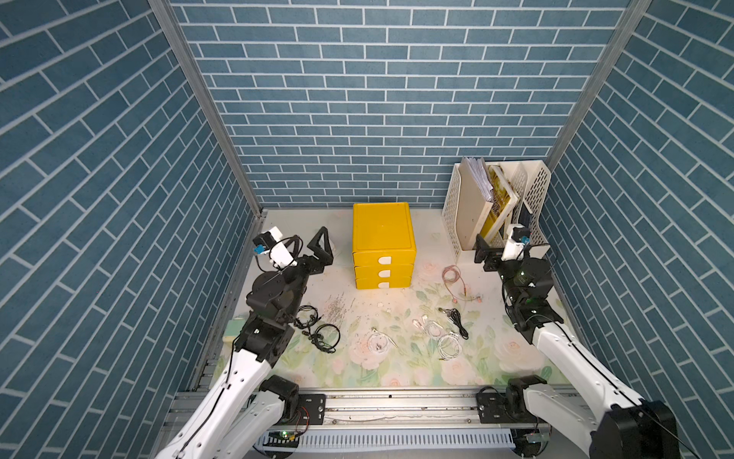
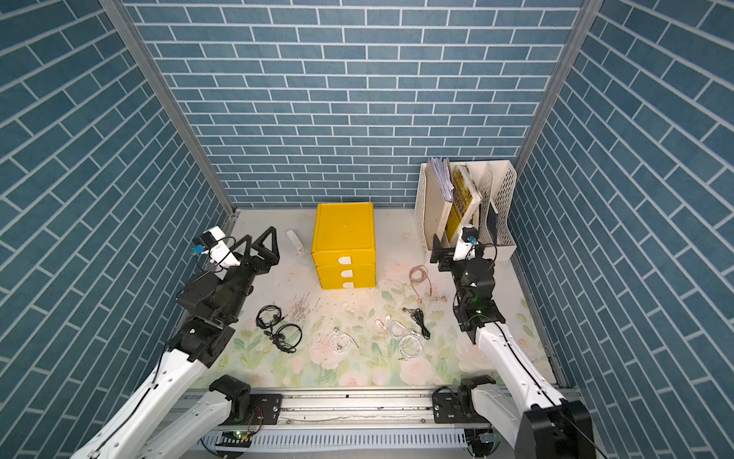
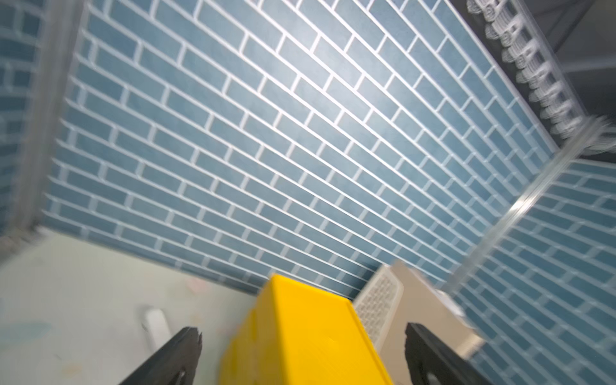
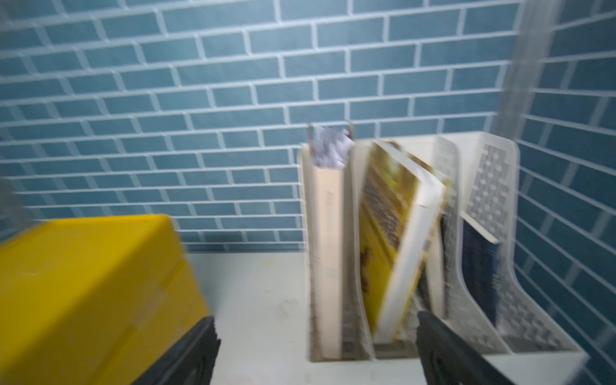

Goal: Place the wired earphones into the drawer by color
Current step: Open the drawer in the storage box.

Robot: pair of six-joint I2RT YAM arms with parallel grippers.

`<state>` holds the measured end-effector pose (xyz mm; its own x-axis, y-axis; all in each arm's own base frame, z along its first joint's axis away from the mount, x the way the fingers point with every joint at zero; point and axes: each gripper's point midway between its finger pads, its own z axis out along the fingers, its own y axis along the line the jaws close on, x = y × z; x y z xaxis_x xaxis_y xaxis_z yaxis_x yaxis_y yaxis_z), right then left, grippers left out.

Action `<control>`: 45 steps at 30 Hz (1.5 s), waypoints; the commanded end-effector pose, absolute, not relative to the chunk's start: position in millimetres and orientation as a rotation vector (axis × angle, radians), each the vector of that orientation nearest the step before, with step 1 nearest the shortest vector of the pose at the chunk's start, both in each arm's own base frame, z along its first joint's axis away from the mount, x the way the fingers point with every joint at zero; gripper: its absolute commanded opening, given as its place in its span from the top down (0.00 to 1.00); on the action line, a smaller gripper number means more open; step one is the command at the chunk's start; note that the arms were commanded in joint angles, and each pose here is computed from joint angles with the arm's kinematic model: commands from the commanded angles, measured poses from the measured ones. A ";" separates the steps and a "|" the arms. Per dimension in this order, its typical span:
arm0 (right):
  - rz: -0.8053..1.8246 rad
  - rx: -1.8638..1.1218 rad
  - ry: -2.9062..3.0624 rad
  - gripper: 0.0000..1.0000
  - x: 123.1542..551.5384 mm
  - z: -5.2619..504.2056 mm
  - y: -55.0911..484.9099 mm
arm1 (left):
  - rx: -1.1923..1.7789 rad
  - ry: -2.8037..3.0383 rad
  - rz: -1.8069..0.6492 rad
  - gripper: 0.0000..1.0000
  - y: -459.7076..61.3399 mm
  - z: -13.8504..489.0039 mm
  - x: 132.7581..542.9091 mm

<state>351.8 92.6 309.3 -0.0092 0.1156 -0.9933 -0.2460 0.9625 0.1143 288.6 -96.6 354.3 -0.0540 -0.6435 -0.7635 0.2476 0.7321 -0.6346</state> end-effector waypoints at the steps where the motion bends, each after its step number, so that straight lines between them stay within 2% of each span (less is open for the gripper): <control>1: 0.525 -0.079 1.782 0.06 343.0 272.6 124.8 | -0.619 1.603 -1.082 0.00 -131.3 278.7 262.0; 9: 0.895 -0.158 1.943 0.09 363.5 258.9 218.6 | -0.585 1.487 -1.399 0.00 -211.6 275.1 212.3; 12: 1.015 -0.190 1.963 0.10 370.4 258.7 248.4 | -0.589 1.469 -1.447 0.00 -228.4 268.6 212.8; 17: 1.009 -0.254 2.005 0.11 375.0 256.7 283.5 | -0.609 1.460 -1.424 0.00 -242.9 265.3 223.5; 25: 1.008 -0.287 2.055 0.15 369.0 240.5 305.5 | -0.575 1.438 -1.435 0.00 -264.5 273.4 240.2; 34: 0.945 -0.264 2.079 0.17 367.9 236.3 302.2 | -0.628 1.428 -1.505 0.14 -271.4 253.4 265.0; 45: 0.912 -0.258 2.110 0.18 369.3 225.7 300.2 | -0.756 1.389 -1.530 0.15 -269.9 225.7 296.6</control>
<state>367.1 302.0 228.0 -0.6436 0.1200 -0.7559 -0.4888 0.6955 0.5266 290.3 -267.6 208.5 -0.4050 -0.8924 -0.1990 0.1855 0.1330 -0.9736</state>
